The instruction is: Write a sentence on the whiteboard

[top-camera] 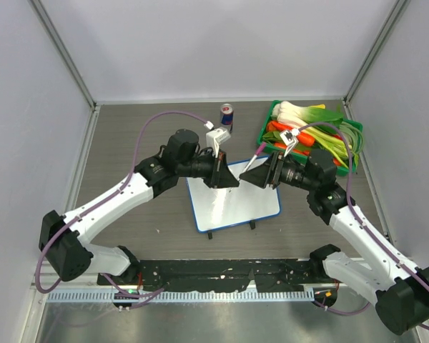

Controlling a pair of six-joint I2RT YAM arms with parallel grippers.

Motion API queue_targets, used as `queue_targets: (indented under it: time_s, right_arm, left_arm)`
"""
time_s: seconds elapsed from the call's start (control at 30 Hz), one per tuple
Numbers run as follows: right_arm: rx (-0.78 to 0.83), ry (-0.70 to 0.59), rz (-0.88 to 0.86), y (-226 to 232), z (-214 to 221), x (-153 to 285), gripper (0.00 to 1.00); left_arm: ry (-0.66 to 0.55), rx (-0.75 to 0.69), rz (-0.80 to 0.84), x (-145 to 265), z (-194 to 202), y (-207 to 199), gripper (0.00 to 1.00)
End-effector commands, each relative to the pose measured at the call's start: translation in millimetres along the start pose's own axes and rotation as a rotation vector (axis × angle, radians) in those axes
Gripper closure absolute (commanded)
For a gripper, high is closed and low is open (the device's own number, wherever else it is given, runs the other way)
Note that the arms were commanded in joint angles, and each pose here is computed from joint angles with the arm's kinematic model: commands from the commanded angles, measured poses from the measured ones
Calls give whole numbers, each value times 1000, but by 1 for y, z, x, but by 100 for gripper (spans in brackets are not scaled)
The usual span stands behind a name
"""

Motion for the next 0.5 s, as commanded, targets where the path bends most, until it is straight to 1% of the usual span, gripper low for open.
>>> queue_targets:
  time_s: [0.0, 0.13, 0.33, 0.37, 0.4, 0.47]
  right_arm:
    - [62, -11, -104, 20, -6, 2, 43]
    - [51, 8, -139, 21, -5, -1, 45]
    - [32, 29, -135, 16, -3, -4, 48]
    - [31, 32, -136, 16, -3, -4, 51]
    - [32, 38, -137, 15, -2, -5, 57]
    - [34, 52, -139, 13, 0, -4, 58]
  left_arm:
    - [-44, -47, 50, 11, -12, -12, 100]
    - [-36, -39, 67, 10, -11, -14, 100]
    - [-35, -40, 78, 10, -10, -16, 100]
    - [-38, -43, 80, 10, -10, -17, 100]
    - [-38, -43, 81, 9, -9, -17, 100]
    - [-39, -45, 82, 10, -9, -18, 100]
Point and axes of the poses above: each gripper's point midway between its finger pads, its own x axis back along the fingers, its own y axis along the line the jaws close on, z = x × y, the point moved 6 cm from there along x, back along the fingers, and after that the axes turned 13 degrees about -x, right-handed, at the moved point
